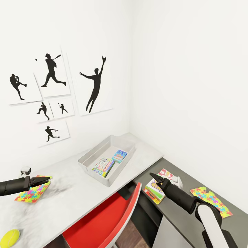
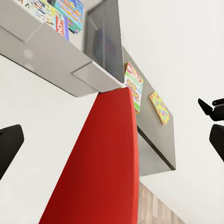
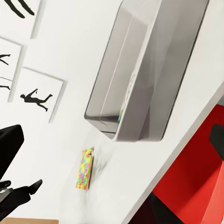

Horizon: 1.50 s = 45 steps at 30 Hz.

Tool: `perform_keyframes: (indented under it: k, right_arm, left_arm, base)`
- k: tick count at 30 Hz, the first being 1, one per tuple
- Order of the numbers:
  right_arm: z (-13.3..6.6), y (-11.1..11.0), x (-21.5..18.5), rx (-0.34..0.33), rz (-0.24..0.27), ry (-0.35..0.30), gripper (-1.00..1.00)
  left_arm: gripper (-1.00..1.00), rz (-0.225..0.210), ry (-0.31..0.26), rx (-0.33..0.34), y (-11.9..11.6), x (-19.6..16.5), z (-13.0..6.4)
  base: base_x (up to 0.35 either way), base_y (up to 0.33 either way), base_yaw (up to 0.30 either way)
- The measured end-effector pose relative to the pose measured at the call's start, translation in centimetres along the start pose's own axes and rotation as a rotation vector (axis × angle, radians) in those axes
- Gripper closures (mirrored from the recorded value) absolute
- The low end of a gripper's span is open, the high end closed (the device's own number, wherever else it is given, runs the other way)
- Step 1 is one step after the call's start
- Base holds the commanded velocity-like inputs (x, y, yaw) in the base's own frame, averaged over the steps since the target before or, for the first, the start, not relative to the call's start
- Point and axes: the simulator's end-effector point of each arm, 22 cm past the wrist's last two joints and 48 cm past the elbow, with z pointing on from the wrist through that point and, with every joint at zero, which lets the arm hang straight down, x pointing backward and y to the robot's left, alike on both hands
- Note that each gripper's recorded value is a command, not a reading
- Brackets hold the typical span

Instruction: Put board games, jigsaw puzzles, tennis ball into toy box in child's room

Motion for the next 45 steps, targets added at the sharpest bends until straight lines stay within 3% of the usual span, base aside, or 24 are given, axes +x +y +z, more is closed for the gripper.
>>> perform_keyframes:
  k: [27,45]
  right_arm:
    - [-0.3,1.0,-0.2,-0.017,-0.011,-0.009,-1.0]
    - [-0.2,1.3,-0.1,-0.02,-0.015,-0.008,-1.0]
  left_arm:
    - [-1.0,0.019,-0.012,0.007,-1.0,-0.5,-0.4]
    - [-1.0,0.021,-0.013,0.01,-1.2,-0.6,-0.4]
  base:
    - [-0.126,0.0,0.0]
    - [-0.015,0.0,0.0]
